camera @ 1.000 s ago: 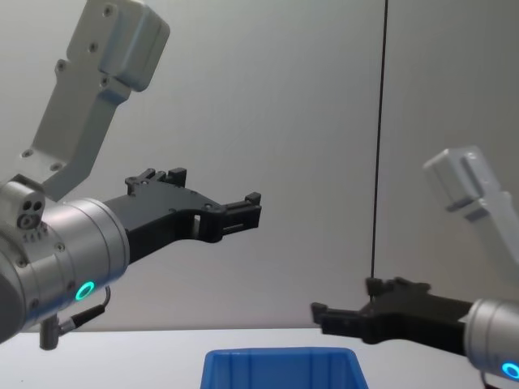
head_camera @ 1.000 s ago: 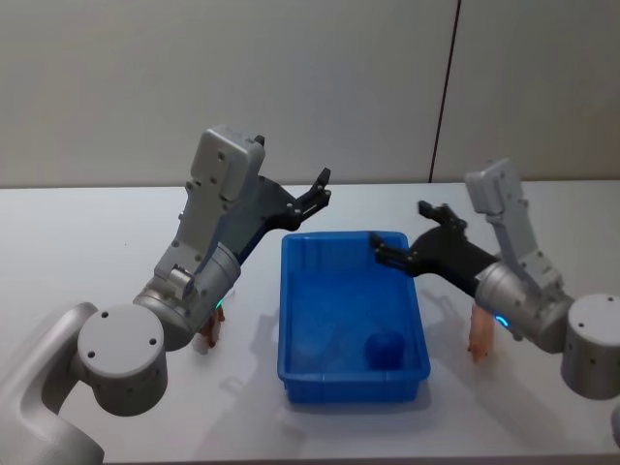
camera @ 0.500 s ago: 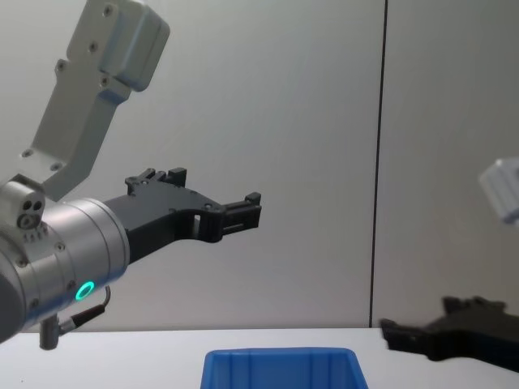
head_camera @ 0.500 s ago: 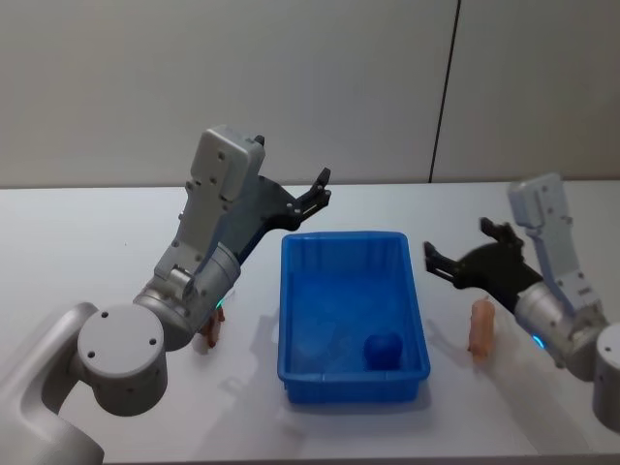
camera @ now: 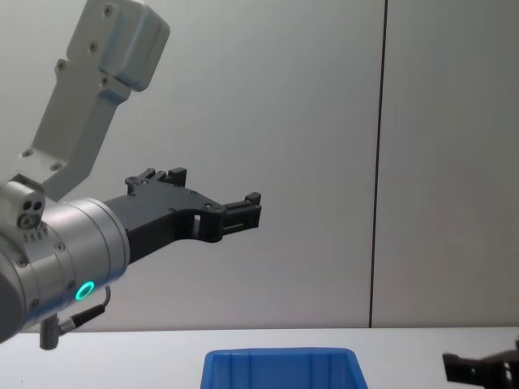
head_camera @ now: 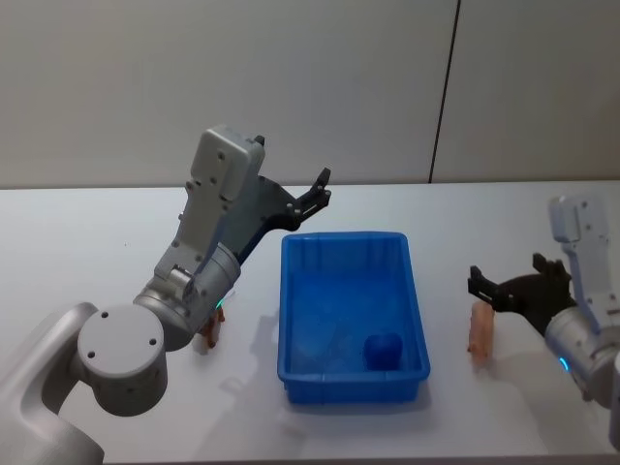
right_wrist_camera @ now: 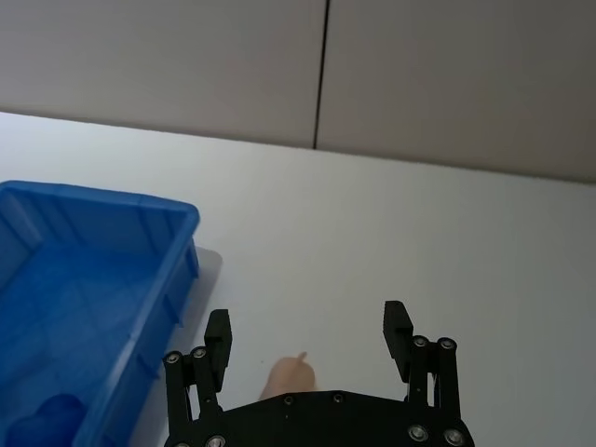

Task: Pick up the two dolls from the table and place them into the box.

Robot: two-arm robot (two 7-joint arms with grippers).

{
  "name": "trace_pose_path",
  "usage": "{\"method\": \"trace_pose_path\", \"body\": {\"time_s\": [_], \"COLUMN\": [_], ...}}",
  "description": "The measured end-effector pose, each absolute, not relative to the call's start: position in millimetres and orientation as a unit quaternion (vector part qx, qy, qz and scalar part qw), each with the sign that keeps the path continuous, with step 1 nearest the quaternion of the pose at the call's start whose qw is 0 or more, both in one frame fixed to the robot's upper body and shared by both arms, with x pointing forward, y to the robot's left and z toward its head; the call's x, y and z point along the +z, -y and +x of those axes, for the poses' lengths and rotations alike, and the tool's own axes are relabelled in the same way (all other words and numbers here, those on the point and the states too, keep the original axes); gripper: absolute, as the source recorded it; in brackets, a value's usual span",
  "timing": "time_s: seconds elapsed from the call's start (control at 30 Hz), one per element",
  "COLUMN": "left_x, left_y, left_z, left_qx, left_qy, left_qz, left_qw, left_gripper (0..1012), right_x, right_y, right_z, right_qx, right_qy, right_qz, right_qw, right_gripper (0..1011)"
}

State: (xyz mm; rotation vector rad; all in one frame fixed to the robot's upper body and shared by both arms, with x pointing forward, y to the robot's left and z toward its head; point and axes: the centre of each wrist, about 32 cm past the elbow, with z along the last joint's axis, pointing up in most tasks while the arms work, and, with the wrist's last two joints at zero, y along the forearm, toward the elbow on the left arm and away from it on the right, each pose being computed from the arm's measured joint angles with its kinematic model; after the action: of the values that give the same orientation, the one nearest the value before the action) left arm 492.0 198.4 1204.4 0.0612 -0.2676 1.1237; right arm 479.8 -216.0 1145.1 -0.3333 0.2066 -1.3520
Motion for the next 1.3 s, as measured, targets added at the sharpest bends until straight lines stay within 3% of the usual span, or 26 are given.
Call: {"method": "trace_pose_path", "body": {"time_s": [0.6, 1.3], "left_x": [1204.4, 1204.4], "left_y": [-198.4, -198.4], "left_z": [492.0, 492.0], "left_qx": [0.531, 0.531], "left_qy": [0.126, 0.126], "left_qz": [0.029, 0.029], "left_qw": [0.837, 0.837], "left_gripper": [1001, 1001], "right_x": [1133.0, 1118.7], "right_y": [197.4, 179.6], "right_z": [473.2, 483.9], "right_qx": [-0.633, -0.639], "right_qy": [-0.172, -0.211], "right_qz": [-0.18, -0.21], "right_qw": [0.733, 0.709], "right_gripper": [1001, 1001]}}
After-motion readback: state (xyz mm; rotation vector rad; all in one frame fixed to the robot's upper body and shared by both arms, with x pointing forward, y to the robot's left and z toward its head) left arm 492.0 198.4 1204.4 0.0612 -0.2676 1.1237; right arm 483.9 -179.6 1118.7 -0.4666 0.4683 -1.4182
